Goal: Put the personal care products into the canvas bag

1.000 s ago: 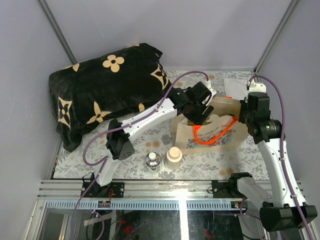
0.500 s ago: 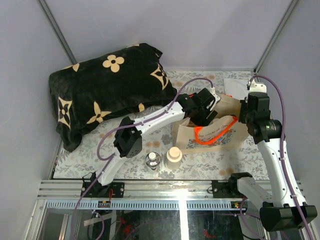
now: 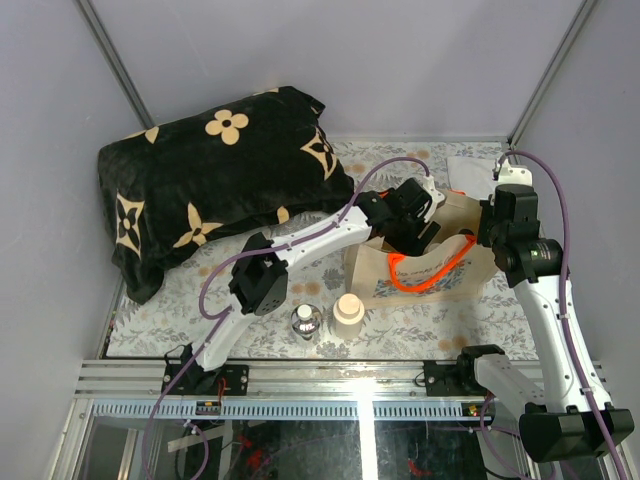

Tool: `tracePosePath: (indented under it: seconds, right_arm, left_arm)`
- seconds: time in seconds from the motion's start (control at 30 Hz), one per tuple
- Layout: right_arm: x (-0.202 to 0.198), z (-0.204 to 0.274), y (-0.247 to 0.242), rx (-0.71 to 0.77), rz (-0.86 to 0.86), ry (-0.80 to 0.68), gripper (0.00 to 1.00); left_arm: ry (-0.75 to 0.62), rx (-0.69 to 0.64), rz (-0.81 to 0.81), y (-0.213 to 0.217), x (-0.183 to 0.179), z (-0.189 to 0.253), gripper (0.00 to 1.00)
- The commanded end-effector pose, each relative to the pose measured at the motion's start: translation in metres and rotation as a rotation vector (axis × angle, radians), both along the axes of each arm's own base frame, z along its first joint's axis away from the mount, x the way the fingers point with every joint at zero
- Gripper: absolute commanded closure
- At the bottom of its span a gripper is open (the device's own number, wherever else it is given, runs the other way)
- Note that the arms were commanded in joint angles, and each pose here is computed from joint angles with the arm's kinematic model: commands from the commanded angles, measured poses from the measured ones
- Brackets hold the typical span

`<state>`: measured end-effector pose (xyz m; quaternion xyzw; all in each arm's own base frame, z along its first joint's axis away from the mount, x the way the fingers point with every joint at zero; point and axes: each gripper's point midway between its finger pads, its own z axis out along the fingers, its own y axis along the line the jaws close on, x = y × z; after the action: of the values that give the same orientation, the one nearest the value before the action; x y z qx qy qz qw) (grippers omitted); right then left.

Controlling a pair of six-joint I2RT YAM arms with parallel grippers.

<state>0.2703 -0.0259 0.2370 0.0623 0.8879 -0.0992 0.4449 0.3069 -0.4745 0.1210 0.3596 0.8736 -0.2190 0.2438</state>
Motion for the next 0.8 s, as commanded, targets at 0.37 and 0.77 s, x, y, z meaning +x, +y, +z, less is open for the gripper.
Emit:
tracePosePath:
  seconds: [0.37, 0.77]
  right_arm:
    - [-0.013, -0.022, -0.003, -0.009, -0.016, 0.096, 0.97]
    - [-0.011, -0.027, -0.001, 0.001, -0.008, 0.106, 0.95]
  left_arm:
    - [-0.005, -0.200, -0.053, -0.043, -0.010, 0.033, 0.43]
    - [-0.041, -0.310, -0.088, -0.040, -0.022, 0.101, 0.07]
